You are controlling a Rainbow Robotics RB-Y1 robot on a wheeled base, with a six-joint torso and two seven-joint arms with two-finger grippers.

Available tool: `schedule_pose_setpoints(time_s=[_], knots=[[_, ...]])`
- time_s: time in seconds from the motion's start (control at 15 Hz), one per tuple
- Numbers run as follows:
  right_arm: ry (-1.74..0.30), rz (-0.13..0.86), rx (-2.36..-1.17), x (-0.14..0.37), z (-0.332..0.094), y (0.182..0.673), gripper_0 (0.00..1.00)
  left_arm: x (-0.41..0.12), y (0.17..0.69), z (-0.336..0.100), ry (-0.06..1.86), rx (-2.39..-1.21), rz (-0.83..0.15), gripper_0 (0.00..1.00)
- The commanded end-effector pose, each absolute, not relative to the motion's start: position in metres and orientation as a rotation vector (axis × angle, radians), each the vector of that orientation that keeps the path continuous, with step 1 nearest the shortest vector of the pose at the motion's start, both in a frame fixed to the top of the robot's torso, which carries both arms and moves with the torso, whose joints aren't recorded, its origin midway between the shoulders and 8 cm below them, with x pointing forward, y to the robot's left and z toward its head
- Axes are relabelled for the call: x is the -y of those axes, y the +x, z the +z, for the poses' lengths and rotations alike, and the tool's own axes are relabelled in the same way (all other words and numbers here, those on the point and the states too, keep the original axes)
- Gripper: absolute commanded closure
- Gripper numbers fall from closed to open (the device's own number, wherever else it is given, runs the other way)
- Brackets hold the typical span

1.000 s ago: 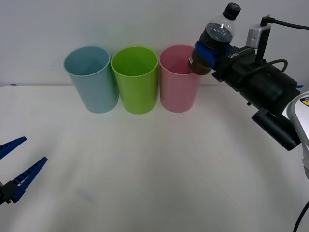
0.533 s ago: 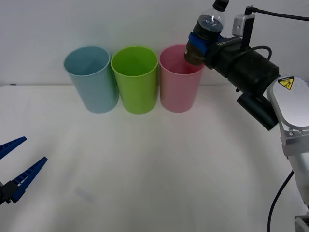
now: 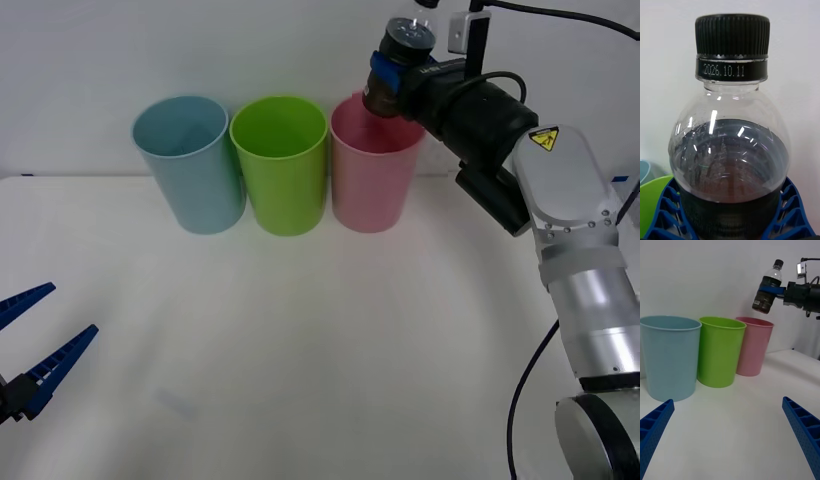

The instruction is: Grasp the object on the table and drop it into the matching bin: aluminum can to the light blue bin, PET bottle to the pink bin.

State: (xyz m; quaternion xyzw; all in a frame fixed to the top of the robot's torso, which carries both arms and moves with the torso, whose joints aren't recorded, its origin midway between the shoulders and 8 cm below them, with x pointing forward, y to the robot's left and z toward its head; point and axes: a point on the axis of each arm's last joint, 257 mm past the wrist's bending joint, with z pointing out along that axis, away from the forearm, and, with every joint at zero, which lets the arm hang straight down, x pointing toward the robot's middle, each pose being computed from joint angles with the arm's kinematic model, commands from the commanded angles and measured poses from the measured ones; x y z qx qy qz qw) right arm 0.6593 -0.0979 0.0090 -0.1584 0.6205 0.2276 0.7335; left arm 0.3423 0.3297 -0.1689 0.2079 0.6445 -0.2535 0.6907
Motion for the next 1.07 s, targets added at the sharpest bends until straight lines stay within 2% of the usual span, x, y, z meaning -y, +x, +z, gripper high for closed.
schedule_pose_setpoints(time_s=[0.07, 0.73, 0.8, 0.87, 0.93, 1.0, 1.07], knots=[[-0.347, 0.488, -1.38, 0.0915, 0.0037, 0.6673, 1.0, -0.3297, 0.3423, -0.1689, 0.465, -1.441, -0.567, 0.0], [-0.341, 0.469, -1.382, 0.0934, 0.0029, 0.6701, 1.0, -0.3297, 0.3423, -0.1689, 0.465, -1.441, -0.567, 0.0], [-0.338, 0.47, -1.382, 0.0941, 0.0031, 0.6703, 0.94, -0.3297, 0.3423, -0.1689, 0.465, -1.441, -0.567, 0.0], [-0.337, 0.469, -1.382, 0.0948, 0.0033, 0.6704, 0.87, -0.3297, 0.3423, -0.1689, 0.465, -1.441, -0.567, 0.0], [-0.335, 0.47, -1.382, 0.0955, 0.0035, 0.6706, 0.75, -0.3297, 0.3423, -0.1689, 0.465, -1.441, -0.567, 0.0], [-0.332, 0.469, -1.384, 0.0967, 0.0021, 0.6709, 0.26, -0.3297, 0.3423, -0.1689, 0.465, -1.441, -0.567, 0.0], [-0.329, 0.469, -1.382, 0.098, 0.0032, 0.671, 0.0, -0.3297, 0.3423, -0.1689, 0.465, -1.441, -0.567, 0.0]])
